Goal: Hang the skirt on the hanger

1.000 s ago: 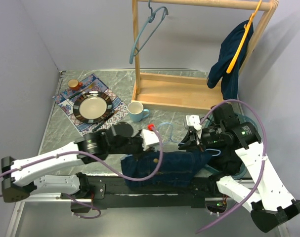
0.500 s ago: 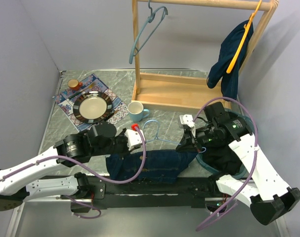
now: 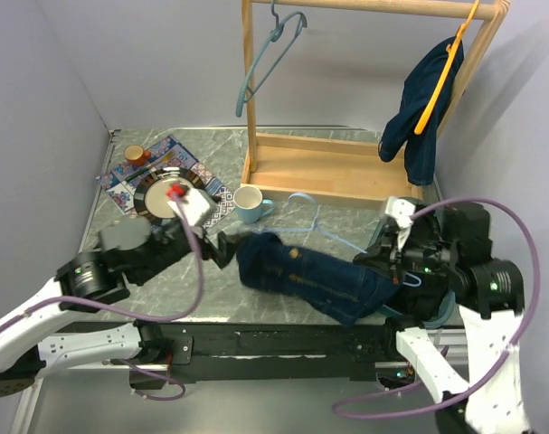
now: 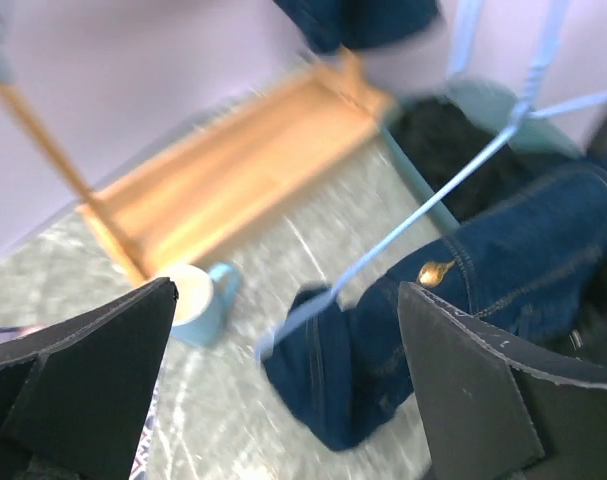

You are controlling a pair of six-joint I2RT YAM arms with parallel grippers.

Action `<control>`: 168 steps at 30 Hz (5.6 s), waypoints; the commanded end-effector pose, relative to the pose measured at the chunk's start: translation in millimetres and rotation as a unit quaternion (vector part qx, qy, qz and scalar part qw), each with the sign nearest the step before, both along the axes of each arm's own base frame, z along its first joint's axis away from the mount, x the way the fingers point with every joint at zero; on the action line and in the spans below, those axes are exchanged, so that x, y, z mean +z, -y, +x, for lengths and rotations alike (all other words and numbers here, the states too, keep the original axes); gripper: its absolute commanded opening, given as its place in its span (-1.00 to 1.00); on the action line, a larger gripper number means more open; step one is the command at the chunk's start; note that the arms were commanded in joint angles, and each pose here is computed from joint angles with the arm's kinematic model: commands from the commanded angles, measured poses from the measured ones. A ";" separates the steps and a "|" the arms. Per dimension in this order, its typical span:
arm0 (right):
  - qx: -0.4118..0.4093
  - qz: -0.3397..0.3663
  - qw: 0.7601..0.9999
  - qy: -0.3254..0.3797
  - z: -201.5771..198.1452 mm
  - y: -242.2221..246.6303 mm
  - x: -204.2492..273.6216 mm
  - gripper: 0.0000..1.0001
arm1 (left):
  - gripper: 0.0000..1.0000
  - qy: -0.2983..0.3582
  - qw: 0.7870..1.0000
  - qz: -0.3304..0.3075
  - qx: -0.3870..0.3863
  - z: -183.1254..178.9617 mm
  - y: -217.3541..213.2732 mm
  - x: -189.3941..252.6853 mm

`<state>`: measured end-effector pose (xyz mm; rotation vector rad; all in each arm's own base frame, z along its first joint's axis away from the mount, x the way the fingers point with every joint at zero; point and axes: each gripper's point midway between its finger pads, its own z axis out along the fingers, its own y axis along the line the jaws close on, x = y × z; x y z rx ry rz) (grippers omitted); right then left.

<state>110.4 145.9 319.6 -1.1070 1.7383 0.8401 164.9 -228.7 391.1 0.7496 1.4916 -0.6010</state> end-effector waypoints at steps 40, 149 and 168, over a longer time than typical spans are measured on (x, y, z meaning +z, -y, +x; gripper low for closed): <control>-0.469 0.299 0.830 0.047 252.0 91.1 244.9 -1.00 | 0.94 -0.082 0.993 0.032 0.075 13.1 -10.0 -158.0; -0.150 -0.095 0.976 0.128 93.3 65.0 67.3 -1.00 | 0.94 -0.062 0.992 -0.107 -0.039 -25.8 -3.5 -91.9; 0.123 0.122 0.980 0.099 63.0 -68.8 170.6 -1.00 | 0.94 -0.096 0.986 -0.104 -0.084 -32.3 24.6 -71.5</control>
